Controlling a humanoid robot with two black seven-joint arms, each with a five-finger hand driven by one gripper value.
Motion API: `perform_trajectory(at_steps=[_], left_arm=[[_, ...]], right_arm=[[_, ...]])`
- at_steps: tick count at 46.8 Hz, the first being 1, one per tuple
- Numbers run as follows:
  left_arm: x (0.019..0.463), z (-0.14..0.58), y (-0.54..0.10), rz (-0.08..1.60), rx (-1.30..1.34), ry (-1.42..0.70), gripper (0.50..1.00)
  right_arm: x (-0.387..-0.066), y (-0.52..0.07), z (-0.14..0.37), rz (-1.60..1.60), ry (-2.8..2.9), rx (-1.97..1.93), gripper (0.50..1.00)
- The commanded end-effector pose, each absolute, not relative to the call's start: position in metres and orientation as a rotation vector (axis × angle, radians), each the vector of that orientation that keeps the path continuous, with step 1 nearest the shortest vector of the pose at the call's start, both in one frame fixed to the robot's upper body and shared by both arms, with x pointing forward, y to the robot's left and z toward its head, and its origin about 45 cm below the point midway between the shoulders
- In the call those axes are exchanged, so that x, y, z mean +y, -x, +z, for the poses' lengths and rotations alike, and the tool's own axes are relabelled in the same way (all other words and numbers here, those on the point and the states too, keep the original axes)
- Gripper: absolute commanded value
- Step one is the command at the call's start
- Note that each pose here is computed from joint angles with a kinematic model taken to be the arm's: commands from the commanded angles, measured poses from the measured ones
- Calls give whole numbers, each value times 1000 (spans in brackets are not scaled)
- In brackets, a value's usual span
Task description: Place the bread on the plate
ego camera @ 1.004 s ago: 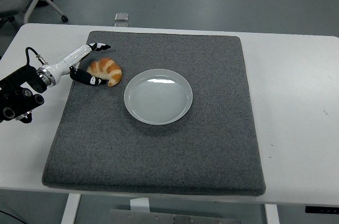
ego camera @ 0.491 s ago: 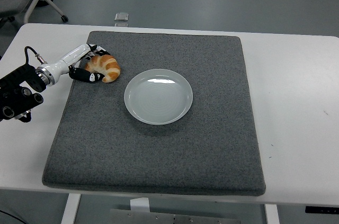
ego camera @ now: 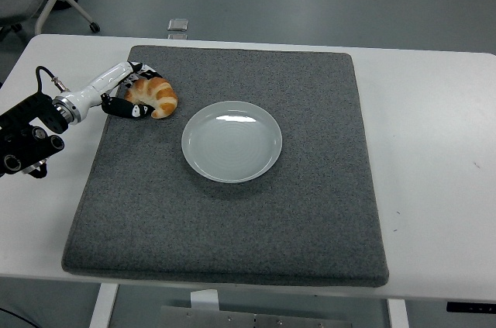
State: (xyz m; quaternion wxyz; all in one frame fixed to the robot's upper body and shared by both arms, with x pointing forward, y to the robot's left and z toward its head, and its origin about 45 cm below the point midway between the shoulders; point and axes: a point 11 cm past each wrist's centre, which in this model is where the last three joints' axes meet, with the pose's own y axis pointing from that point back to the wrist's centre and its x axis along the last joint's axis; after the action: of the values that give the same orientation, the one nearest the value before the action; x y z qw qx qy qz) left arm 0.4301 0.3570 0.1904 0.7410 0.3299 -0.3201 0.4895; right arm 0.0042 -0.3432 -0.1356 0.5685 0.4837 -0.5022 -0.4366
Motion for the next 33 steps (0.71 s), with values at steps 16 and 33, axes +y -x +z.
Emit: perform_trajectory(at_steps=[16, 33], left_arm=[[375, 216, -439, 1106, -754, -738, 500], [406, 280, -450, 1152, -864, -737, 500]], right_arm=[[-343, -4, -136, -1028, -1135, -1182, 930], [-343, -4, -136, -1028, -1135, -1182, 930]])
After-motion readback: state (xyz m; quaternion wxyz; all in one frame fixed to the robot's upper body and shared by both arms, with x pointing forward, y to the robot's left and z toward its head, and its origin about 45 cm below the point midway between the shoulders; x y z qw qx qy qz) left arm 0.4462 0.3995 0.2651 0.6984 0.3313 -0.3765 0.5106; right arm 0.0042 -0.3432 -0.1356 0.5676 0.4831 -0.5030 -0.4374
